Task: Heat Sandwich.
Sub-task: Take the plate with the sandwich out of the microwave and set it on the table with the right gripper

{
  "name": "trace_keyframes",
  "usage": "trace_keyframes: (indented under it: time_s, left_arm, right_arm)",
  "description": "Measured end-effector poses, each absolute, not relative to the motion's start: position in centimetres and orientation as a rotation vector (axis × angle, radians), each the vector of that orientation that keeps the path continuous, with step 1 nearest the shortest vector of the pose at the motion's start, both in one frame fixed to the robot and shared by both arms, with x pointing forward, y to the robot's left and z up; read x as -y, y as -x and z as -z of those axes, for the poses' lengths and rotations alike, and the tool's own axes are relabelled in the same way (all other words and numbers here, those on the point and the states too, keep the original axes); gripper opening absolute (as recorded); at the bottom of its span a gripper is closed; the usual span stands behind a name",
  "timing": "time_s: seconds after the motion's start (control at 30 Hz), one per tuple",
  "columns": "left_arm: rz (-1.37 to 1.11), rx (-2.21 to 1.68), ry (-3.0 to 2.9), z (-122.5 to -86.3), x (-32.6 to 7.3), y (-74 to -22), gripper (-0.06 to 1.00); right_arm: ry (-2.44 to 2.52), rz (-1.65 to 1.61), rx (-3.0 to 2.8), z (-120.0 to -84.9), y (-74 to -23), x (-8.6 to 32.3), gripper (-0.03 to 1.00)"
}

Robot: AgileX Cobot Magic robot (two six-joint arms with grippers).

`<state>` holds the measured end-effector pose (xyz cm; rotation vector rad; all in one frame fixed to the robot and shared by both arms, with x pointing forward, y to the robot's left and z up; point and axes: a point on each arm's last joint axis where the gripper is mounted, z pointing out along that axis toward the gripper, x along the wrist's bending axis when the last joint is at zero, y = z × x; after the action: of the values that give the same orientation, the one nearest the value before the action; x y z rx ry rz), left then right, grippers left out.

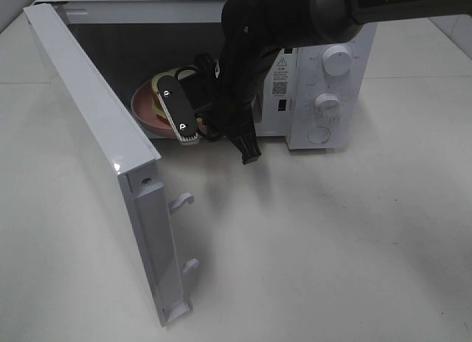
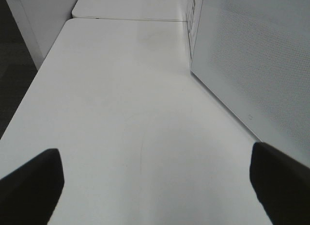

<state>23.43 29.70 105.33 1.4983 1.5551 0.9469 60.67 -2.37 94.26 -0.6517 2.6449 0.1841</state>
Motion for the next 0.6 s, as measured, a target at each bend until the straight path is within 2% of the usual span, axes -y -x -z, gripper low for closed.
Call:
trace_keyframes:
  time_s: [0.6]
  left_arm:
    - [-0.947,-1.555,-1.498,-105.3,-29.7,-23.4,0.97]
  right_arm:
    - [0.851,-0.243,-2.572,-97.2,-54.9,6.0,0.08]
